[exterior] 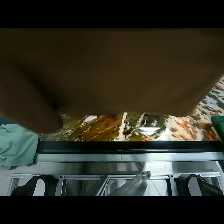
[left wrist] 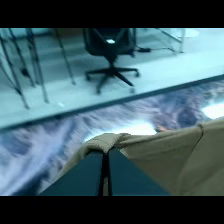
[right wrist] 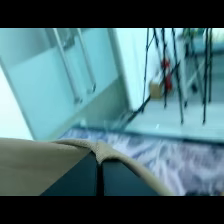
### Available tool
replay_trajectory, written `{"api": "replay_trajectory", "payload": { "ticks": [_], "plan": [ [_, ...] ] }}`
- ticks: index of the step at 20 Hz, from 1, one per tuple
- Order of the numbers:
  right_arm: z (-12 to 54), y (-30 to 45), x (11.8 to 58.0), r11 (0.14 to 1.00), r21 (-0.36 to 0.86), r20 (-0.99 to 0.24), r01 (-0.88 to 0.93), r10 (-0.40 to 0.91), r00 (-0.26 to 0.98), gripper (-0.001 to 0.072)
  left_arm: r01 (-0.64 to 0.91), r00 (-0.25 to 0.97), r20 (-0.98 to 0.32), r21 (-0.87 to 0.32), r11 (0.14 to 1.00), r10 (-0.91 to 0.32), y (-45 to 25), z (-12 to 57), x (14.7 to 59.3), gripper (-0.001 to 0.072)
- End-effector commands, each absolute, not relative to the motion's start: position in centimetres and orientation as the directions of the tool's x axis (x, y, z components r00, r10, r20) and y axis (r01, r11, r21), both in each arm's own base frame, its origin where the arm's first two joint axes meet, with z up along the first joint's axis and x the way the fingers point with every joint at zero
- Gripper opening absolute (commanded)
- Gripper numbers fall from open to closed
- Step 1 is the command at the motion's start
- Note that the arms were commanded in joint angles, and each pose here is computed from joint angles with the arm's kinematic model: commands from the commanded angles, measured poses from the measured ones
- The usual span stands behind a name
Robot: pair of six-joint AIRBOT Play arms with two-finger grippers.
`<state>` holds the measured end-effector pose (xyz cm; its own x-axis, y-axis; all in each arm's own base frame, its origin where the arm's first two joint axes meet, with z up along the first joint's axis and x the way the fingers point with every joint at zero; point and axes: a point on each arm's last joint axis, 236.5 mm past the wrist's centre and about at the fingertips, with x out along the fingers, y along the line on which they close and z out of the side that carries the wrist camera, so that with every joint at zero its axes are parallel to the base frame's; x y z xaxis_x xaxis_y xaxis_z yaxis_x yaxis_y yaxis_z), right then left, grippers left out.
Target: Fold the shirts.
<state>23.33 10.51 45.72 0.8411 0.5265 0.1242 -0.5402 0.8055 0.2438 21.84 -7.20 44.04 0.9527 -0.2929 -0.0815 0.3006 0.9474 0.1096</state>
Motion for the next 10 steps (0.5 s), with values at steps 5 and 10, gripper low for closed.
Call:
{"api": "replay_trajectory", "payload": {
  "ticks": [5,10],
  "plan": [
    [42.7,9.5,26.6,0.769,0.314,0.023,-0.556,0.579,0.815,0.0022,0.444,0.888,-0.228,0.196,0.874,-0.400,-9.6,42.1,28.7,0.0022],
    [31.0,5.2,33.5,0.734,0.542,-0.173,-0.410,0.575,0.800,0.0021,0.509,0.791,-0.443,0.097,0.855,-0.421,-13.0,31.1,42.7,0.0022]
  ]
}}
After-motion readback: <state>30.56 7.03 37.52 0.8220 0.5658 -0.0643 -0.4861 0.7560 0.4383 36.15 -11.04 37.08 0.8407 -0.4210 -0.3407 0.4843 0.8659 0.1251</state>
